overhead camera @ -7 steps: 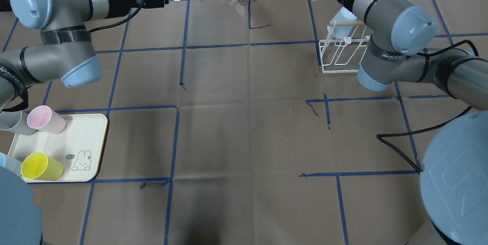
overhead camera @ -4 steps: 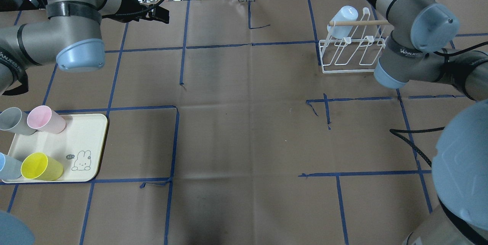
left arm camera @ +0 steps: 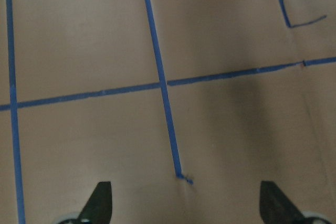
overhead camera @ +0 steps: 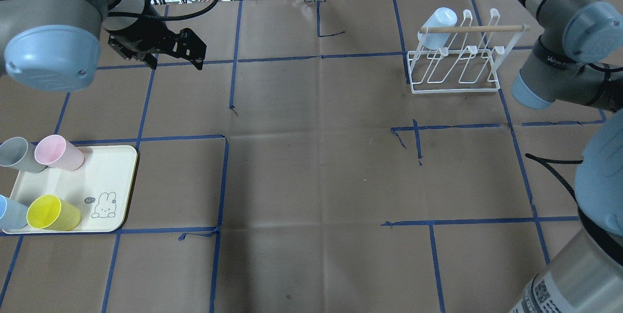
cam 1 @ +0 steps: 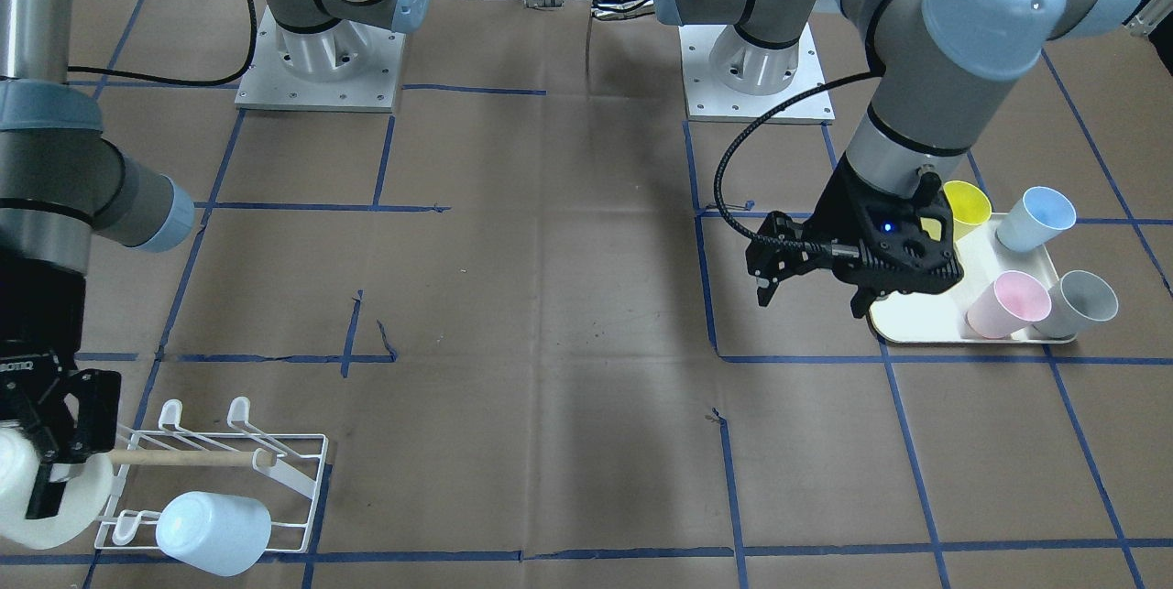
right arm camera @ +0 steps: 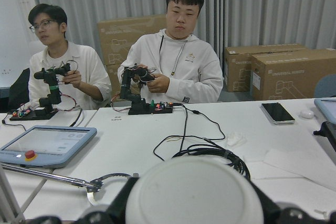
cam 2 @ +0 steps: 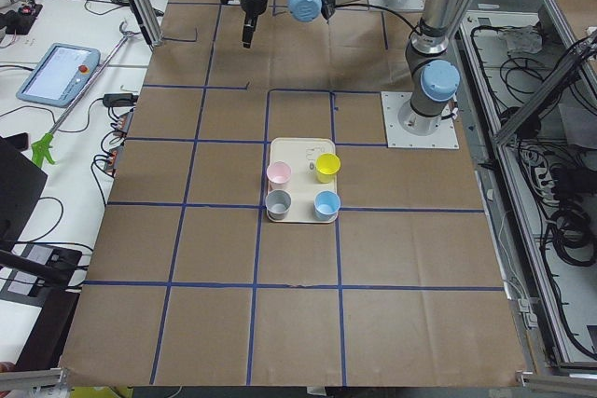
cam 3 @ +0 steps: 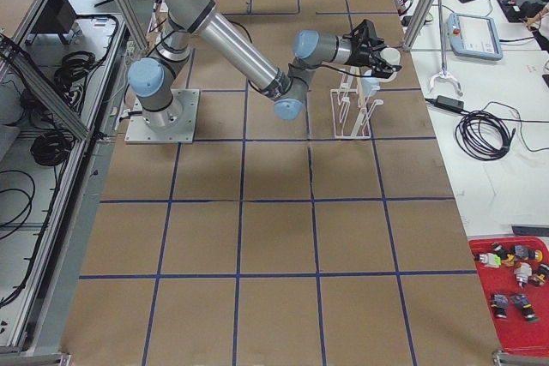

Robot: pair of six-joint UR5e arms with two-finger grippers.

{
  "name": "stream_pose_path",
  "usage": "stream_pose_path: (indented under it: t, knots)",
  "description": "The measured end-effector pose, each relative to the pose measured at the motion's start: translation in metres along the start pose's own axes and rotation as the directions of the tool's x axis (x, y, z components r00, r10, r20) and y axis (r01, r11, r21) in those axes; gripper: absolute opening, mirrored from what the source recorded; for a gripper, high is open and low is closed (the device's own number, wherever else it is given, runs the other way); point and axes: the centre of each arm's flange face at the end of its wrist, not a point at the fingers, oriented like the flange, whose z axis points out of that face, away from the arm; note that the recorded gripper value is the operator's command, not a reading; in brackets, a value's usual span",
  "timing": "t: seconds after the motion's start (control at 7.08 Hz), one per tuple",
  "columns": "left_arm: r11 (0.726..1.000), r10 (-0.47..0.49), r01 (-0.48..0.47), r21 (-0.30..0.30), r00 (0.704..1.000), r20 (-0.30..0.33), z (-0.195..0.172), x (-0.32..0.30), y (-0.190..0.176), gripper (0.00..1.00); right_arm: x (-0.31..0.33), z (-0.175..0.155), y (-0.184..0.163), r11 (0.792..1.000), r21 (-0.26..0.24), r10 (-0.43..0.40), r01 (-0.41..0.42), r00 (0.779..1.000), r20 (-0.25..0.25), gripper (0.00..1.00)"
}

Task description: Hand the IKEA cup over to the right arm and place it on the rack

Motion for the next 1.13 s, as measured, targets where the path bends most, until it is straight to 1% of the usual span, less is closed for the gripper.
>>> stream_pose_path:
  t: [0.28,0.42,0.85,0.99,1.13]
  knots:
    - [0.999,-0.009,0.01,-0.048,1.0,0.024,-0.025,0.007,0.017,1.0,0.017,0.017,0.02,0.999,-0.028,-0.03,0.029,0.999,-0.015,0.18]
    - [0.998,-0.009,0.01,-0.056,0.999,0.032,-0.033,0.011,0.018,1.0,0.02,0.022,0.029,0.998,-0.043,-0.036,0.035,0.999,-0.015,0.18]
    - [0.999,-0.006,0.008,-0.047,0.999,0.037,-0.04,0.017,0.01,1.0,0.026,0.031,0.049,0.997,-0.075,-0.03,0.029,0.999,-0.016,0.18]
    - [0.999,-0.008,0.01,-0.05,0.999,0.037,-0.037,0.016,0.009,1.0,0.027,0.033,0.055,0.996,-0.086,-0.026,0.025,1.0,-0.018,0.19]
    - [0.998,-0.009,0.011,-0.055,0.999,0.037,-0.034,0.016,0.01,1.0,0.027,0.034,0.062,0.995,-0.098,-0.021,0.019,1.0,-0.019,0.27]
